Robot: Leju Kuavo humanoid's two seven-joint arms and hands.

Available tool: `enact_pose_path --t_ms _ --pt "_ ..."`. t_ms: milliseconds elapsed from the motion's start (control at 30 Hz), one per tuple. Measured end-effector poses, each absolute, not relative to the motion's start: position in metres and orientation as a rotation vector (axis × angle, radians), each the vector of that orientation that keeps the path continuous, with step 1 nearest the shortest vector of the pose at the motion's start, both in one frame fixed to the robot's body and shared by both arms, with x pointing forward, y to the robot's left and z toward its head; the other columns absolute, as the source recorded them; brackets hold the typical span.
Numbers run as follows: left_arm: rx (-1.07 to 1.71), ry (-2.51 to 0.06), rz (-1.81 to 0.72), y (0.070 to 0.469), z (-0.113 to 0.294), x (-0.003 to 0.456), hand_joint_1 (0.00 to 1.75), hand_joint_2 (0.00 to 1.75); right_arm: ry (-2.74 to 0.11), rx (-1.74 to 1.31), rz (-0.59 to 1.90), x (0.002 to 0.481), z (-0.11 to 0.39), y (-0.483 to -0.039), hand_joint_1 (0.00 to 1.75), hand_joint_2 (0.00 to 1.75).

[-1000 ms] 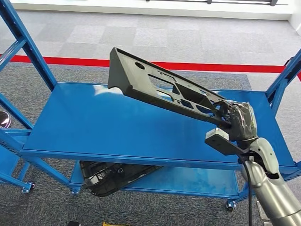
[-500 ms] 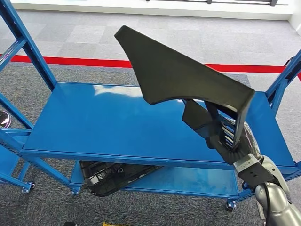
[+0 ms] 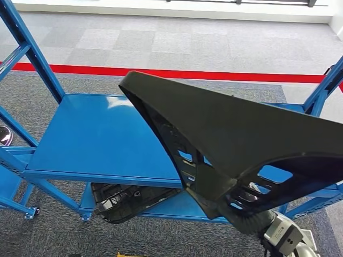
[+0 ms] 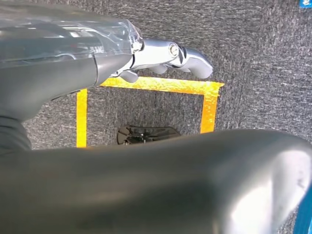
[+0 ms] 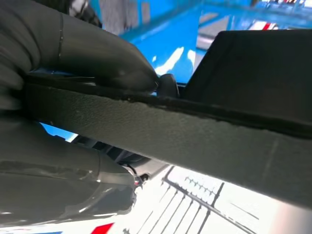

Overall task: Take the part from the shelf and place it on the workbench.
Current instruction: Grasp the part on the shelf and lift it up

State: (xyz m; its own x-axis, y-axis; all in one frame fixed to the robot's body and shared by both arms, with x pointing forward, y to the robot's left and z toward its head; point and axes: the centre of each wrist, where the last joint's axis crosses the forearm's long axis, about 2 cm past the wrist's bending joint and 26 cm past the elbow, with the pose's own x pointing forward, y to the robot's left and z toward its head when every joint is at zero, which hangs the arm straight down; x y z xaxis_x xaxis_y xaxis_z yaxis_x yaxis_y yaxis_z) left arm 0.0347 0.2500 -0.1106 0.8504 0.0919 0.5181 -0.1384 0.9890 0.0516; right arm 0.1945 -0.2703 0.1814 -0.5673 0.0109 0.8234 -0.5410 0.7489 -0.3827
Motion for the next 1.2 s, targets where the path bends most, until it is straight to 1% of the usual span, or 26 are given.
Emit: enact_pose_path --t_ms 333,733,1200 --pt "0.091 -0.54 0.143 0.25 -0.111 0.034 0.0 0.0 -1.986 0.5 0.774 0.181 0.17 -0.263 1.75 1.75" --pt "0.11 -0.51 0.15 0.251 -0.111 0.033 0.0 0.0 -1.963 0.535 0.743 0.18 0.165 -0.256 1.75 1.75" --pt "0.119 -0.503 0.172 0.255 -0.111 0.034 0.0 0.0 -1.948 0.658 0.664 0.181 0.158 -0.245 1.75 1.75"
